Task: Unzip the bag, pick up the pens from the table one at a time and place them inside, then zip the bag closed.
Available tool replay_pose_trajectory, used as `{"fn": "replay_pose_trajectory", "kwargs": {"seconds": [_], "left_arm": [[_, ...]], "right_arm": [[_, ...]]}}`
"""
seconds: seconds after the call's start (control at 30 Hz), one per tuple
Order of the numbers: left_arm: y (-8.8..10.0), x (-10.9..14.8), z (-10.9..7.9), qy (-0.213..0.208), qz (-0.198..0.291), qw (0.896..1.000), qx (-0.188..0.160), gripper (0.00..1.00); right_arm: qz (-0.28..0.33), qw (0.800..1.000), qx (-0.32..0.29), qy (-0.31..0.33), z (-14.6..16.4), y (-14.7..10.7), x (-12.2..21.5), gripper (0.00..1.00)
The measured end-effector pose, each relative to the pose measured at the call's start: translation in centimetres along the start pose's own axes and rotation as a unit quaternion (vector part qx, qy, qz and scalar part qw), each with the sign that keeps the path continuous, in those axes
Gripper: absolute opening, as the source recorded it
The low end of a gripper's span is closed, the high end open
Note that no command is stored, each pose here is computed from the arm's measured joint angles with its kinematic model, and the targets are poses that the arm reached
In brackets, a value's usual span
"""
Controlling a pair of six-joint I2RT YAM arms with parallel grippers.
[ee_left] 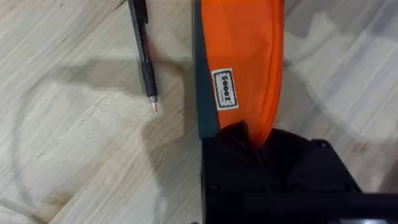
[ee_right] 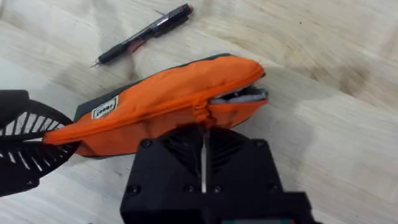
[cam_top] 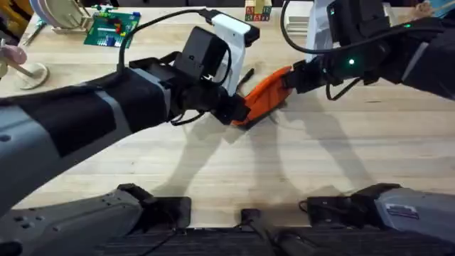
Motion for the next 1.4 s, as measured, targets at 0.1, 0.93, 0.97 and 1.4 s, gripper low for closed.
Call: {"fn": "replay_pose_trajectory", "kwargs": {"seconds": [0.1, 0.93, 0.97, 1.4], "left_arm": [[0.0, 0.0, 0.0, 0.000, 0.000, 1.000, 0.000, 0.043], [0.0, 0.0, 0.0, 0.000, 0.000, 1.000, 0.000, 0.043], [0.0, 0.0, 0.0, 0.000, 0.000, 1.000, 0.000, 0.043], [0.0, 0.0, 0.0, -0.001, 0.001, 1.000, 0.000, 0.043]], "right_arm": [[0.000, 1.000, 0.000, 0.000, 0.0, 0.0, 0.0, 0.035], [-0.049, 0.998, 0.012, 0.047, 1.8, 0.9, 3.7, 0.030], [-0.048, 0.997, 0.014, 0.051, 2.0, 0.8, 3.7, 0.030], [-0.034, 0.992, 0.076, 0.099, 6.9, -0.5, 3.5, 0.030]]}}
Point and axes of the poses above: each hand's point on the last joint's axis, 136 mm out from that joint toward the fingers, its own x axis back along the fingers, its own z axis along the line the jaws close on, y = z × x, the point moved 3 cm from there along x, back along the fingers, and after that the axes turned 10 degrees about -x, right-handed, at the moved point
